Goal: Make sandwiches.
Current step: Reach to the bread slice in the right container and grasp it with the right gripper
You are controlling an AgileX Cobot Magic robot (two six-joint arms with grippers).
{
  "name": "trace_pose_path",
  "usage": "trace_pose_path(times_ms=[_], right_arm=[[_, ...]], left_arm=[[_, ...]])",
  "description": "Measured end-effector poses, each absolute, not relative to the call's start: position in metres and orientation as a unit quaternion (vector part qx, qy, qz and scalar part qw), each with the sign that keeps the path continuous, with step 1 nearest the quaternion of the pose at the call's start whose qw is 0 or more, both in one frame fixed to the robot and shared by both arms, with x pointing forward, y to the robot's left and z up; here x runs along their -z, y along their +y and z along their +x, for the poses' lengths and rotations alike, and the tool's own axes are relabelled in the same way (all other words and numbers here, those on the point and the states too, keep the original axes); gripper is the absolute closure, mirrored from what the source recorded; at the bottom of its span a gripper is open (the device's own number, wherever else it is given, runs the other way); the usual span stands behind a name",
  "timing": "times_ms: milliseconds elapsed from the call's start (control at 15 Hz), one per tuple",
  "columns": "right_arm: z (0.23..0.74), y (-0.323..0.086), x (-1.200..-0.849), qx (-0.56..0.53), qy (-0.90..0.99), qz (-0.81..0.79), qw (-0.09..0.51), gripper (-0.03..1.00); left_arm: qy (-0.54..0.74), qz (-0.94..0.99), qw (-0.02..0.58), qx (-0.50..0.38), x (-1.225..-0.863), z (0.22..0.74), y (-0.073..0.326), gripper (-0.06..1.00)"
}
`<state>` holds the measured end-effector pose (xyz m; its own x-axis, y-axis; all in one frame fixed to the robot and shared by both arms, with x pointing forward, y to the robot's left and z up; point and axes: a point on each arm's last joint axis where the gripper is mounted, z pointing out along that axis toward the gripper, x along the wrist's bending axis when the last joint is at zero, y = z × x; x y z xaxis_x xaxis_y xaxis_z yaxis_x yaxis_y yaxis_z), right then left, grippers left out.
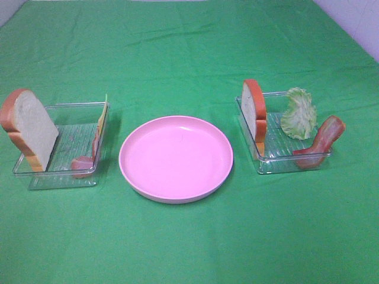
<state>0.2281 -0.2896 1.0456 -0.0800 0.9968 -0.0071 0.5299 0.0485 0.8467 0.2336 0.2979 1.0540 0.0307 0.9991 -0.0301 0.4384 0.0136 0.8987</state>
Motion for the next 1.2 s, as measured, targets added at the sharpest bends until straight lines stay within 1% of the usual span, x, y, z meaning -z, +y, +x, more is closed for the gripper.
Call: trace_pose_path(times_ms=[1200], right_arm=[[0.2281, -0.2896, -1.0456, -0.353, 0.644, 0.592, 0.33, 0.25]], left_arm=[[0.596, 0.603, 0.389, -0.36, -1.054, 0.2336, 0.2979, 0.3]])
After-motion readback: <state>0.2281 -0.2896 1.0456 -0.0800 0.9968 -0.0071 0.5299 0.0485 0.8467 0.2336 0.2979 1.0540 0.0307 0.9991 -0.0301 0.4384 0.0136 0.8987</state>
